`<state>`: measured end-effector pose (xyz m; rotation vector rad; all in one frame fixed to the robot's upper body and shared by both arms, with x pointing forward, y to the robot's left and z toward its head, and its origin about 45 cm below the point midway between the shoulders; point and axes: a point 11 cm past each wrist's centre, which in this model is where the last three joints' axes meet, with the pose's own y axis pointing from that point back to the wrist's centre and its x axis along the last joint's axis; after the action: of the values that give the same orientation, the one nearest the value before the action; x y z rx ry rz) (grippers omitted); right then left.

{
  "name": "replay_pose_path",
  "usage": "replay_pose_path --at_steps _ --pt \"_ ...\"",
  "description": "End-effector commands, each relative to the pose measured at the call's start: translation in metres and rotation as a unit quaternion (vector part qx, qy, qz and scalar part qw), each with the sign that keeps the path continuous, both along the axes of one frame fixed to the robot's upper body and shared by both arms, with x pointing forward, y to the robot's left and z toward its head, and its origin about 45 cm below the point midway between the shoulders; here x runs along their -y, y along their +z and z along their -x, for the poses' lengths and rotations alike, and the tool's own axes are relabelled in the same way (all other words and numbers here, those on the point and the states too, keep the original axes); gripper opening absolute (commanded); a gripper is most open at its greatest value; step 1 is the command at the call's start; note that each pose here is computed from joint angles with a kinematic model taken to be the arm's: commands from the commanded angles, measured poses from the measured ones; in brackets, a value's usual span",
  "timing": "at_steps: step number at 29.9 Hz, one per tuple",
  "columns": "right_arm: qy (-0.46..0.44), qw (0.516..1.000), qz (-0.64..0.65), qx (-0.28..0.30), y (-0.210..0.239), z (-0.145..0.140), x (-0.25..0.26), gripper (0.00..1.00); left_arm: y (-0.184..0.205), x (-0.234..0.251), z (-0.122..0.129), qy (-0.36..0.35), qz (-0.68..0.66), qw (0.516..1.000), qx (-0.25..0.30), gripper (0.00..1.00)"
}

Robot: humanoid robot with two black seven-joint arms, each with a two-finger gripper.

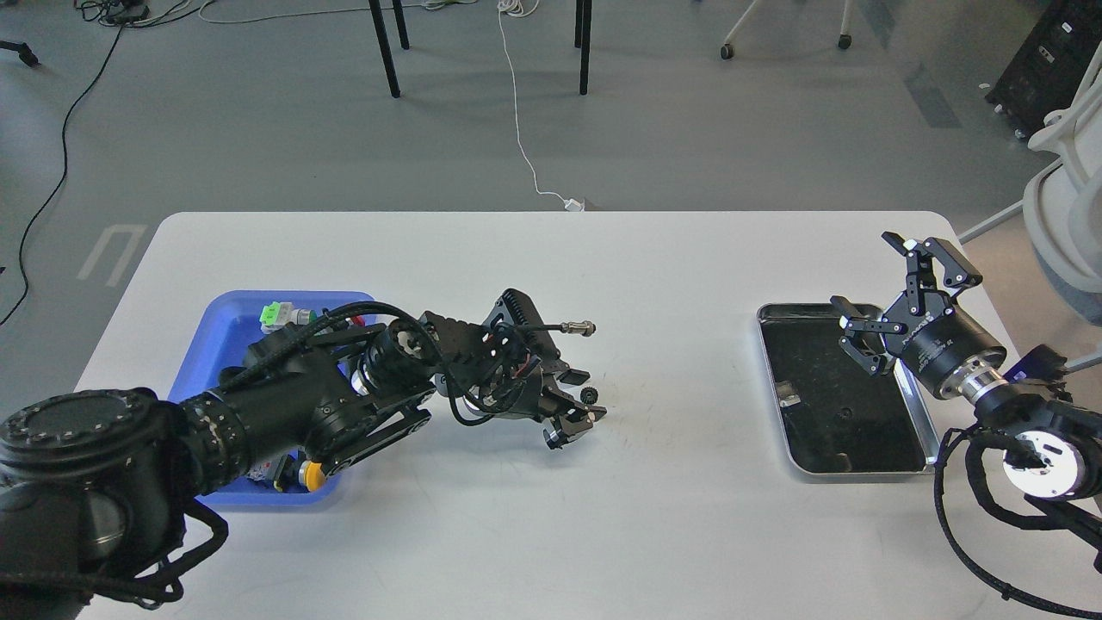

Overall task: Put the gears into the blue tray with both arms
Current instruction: 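Reach the left gripper to the black part and grasp it, then carry the black part into the blue tray and release it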

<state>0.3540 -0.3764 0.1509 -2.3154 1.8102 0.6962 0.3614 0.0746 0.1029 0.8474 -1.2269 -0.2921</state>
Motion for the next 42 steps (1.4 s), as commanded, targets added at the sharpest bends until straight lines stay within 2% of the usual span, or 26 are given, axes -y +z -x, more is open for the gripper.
replay_pose_path --at_steps 1,3,10,16,20,23,30,35,42 --pt "0.000 1.000 0.000 0.000 0.000 0.000 0.000 0.97 0.000 -0.001 0.000 0.001 -0.001 1.000 0.000 0.17" --pt "0.000 1.000 0.000 0.000 0.000 0.000 0.000 0.97 0.000 -0.001 0.000 0.000 -0.001 1.000 0.000 0.12" --pt "0.000 1.000 0.000 0.000 0.000 0.000 0.000 0.97 0.014 -0.005 -0.007 -0.002 0.008 1.000 0.010 0.12" --pt "0.003 1.000 0.002 0.000 0.000 0.000 -0.001 0.97 0.065 -0.058 -0.022 0.011 0.019 0.999 0.047 0.13" --pt "0.003 1.000 0.002 0.000 0.000 0.000 -0.001 0.97 0.094 -0.117 -0.020 0.073 0.032 0.997 0.015 0.13" --pt "0.003 1.000 0.002 0.000 0.000 0.000 -0.001 0.97 0.106 -0.176 -0.021 0.126 0.015 0.992 0.016 0.13" --pt "0.005 1.000 0.003 0.001 -0.001 -0.002 -0.004 0.97 0.088 -0.282 -0.002 0.226 -0.047 0.973 -0.010 0.13" --pt "0.008 1.000 -0.001 -0.002 -0.005 -0.001 -0.009 0.97 0.069 -0.310 0.010 0.259 -0.063 0.964 -0.026 0.14" --pt "0.009 1.000 0.000 -0.006 -0.007 0.001 -0.009 0.97 0.050 -0.348 0.015 0.309 -0.093 0.946 -0.036 0.15"
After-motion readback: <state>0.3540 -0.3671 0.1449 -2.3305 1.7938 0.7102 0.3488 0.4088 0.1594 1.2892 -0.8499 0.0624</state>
